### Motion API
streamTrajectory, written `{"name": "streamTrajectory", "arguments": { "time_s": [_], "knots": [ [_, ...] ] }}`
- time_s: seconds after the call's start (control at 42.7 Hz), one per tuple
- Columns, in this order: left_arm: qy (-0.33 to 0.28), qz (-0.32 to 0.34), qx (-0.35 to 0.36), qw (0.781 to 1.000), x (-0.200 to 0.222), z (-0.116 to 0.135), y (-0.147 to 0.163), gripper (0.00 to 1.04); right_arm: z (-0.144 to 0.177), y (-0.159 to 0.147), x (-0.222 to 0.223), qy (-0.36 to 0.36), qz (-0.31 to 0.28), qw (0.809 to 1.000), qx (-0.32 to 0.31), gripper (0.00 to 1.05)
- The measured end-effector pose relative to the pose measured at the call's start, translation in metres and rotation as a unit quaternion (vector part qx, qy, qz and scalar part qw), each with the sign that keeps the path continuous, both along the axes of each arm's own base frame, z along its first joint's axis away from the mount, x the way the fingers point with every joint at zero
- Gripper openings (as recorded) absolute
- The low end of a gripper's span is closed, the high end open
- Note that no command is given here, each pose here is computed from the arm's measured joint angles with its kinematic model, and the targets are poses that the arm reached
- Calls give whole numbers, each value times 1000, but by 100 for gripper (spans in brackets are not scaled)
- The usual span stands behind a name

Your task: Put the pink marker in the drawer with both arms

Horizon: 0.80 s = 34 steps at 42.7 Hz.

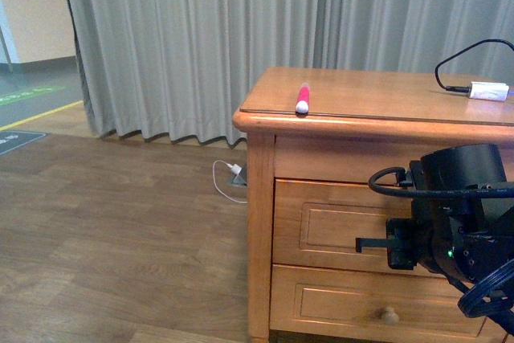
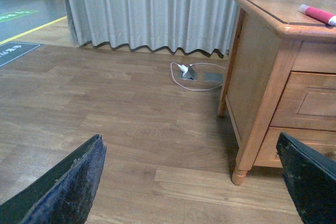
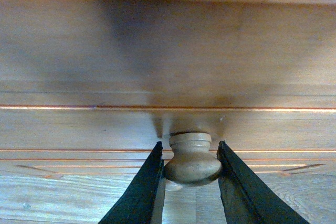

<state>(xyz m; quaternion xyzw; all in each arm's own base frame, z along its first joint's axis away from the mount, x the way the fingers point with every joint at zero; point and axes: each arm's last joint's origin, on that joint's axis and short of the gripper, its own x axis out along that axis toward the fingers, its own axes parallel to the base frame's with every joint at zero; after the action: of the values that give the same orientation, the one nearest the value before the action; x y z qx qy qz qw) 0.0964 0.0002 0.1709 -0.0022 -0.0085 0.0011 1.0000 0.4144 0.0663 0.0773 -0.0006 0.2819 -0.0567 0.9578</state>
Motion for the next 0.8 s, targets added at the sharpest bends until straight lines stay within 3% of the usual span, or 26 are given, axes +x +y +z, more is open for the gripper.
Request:
{"name": "streamTrajectory", "arguments": {
  "time_s": [0.398, 0.679, 0.796],
  "knots": [
    [0, 0, 0, 1000, 0, 0, 0, 99, 7, -3, -39, 26, 10, 1000, 3, 23],
    [0, 0, 0, 1000, 0, 0, 0, 99, 17, -5, -118, 64, 30, 997, 22, 22],
    [0, 0, 0, 1000, 0, 0, 0, 99, 21, -4, -138, 65, 24, 997, 24, 38]
  ]
}}
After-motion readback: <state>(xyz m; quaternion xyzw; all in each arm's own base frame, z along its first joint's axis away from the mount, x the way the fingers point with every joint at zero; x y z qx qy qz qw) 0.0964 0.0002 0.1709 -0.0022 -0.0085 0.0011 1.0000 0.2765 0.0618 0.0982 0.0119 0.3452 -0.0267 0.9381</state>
